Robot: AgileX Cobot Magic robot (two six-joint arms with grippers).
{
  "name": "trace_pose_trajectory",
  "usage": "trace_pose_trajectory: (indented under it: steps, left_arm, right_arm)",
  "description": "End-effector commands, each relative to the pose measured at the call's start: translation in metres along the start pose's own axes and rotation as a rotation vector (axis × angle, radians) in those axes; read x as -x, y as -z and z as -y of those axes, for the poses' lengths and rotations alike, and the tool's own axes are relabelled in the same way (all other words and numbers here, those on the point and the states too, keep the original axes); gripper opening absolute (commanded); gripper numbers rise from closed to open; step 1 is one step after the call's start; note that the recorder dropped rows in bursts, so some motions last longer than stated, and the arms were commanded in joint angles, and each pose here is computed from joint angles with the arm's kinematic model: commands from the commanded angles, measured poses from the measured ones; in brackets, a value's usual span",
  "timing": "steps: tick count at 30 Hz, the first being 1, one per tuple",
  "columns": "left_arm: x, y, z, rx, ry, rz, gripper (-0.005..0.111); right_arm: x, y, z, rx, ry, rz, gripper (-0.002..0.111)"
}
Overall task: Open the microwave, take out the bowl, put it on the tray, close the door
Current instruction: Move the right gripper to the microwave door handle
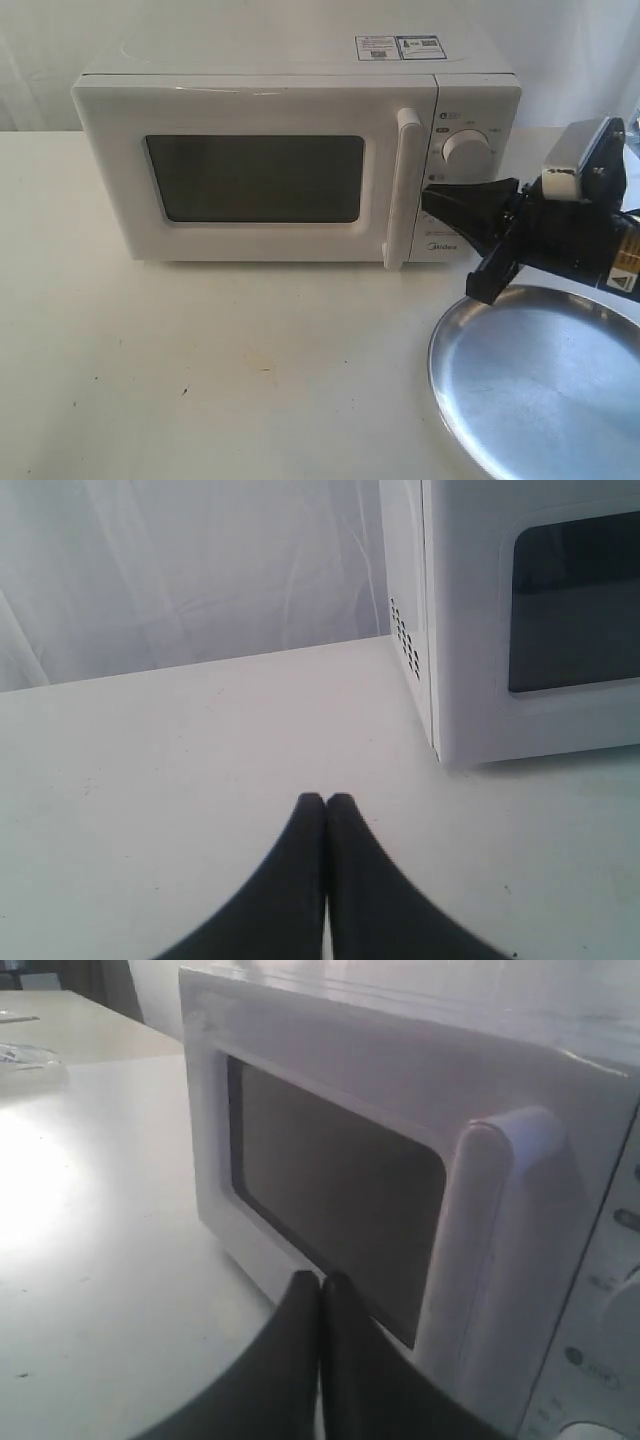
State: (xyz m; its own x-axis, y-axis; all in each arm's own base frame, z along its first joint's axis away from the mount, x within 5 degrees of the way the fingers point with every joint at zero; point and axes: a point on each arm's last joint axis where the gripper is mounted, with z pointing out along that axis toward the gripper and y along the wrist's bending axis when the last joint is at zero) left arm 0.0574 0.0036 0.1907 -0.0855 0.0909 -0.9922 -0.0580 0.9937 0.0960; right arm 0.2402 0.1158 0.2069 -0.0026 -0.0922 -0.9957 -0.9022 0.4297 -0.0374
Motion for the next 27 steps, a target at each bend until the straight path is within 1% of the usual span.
trace_pose_trajectory:
  steps: [1, 3, 5, 7, 9, 11, 12, 13, 15, 18, 27]
  left_arm:
    - [0.001, 0.000, 0.000, 0.000, 0.008, 0.009, 0.000]
    - [0.001, 0.000, 0.000, 0.000, 0.008, 0.009, 0.000]
    - [0.001, 0.000, 0.000, 0.000, 0.008, 0.009, 0.000]
    - [0.001, 0.000, 0.000, 0.000, 0.008, 0.009, 0.000]
    - [0.001, 0.000, 0.000, 0.000, 0.008, 0.009, 0.000]
    - [0.001, 0.000, 0.000, 0.000, 0.008, 0.009, 0.000]
    - [0.001, 0.000, 0.000, 0.000, 0.008, 0.009, 0.000]
    - [0.001, 0.000, 0.000, 0.000, 0.008, 0.009, 0.000]
    - [0.001, 0.000, 0.000, 0.000, 0.008, 0.009, 0.000]
    - [0.001, 0.000, 0.000, 0.000, 0.008, 0.009, 0.000]
    - [0.001, 0.000, 0.000, 0.000, 0.008, 0.009, 0.000]
  right_arm:
    - [-0.004, -0.001, 0.031, -0.072, 0.000, 0.020, 0.000]
    - [-0.002, -0.002, 0.040, -0.130, -0.035, 0.056, 0.000]
    - [-0.002, -0.004, 0.041, -0.133, -0.041, 0.044, 0.000]
    - [-0.003, -0.004, 0.039, -0.116, -0.032, 0.033, 0.009]
    - [-0.001, -0.005, 0.041, -0.107, -0.006, 0.032, 0.032]
    - [0.004, -0.008, 0.043, -0.070, -0.033, 0.029, 0.046]
    - [0.005, -0.009, 0.042, -0.042, -0.038, 0.019, 0.049]
    - [0.009, -0.012, 0.042, 0.006, -0.027, 0.000, 0.049]
    - [0.009, -0.020, 0.040, 0.030, -0.020, -0.021, 0.049]
    - [0.000, -0.033, 0.041, 0.020, -0.008, -0.098, 0.049]
    - [-0.008, -0.044, 0.051, 0.027, -0.020, -0.104, 0.049]
